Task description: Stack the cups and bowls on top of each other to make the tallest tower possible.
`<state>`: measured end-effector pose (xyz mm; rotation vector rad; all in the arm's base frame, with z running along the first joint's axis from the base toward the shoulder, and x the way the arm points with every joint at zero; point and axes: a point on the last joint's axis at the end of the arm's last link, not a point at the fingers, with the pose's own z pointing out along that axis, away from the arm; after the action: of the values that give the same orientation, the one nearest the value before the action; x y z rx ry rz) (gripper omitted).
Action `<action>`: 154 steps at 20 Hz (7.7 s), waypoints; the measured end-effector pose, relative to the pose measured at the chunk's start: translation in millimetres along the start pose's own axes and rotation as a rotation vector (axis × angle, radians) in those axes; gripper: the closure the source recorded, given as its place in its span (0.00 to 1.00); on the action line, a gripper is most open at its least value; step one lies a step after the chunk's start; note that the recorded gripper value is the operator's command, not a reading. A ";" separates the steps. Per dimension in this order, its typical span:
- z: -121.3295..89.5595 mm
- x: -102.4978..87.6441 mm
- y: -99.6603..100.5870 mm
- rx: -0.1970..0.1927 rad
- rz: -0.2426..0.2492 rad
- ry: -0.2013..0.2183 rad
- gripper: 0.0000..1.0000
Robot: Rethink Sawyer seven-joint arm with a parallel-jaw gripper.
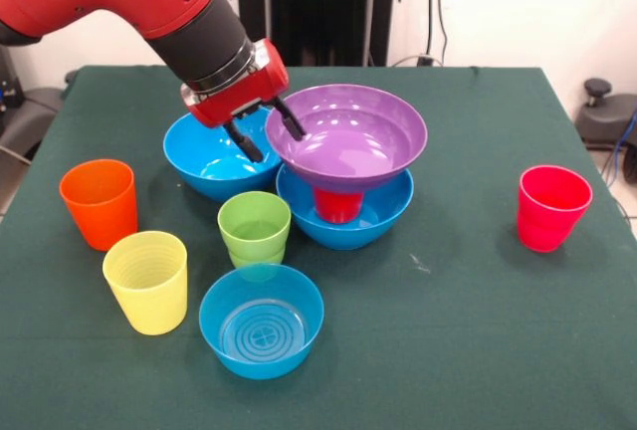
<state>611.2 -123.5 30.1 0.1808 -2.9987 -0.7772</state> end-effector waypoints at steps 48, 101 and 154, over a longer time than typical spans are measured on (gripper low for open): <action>-78.2 -77.5 3.4 0.158 0.019 -0.079 0.00; -84.3 -80.5 -74.9 0.561 0.035 0.023 0.00; -23.1 -49.6 -77.4 0.492 0.028 0.064 0.00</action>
<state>669.9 -195.7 12.2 0.1710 -3.0601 -0.0172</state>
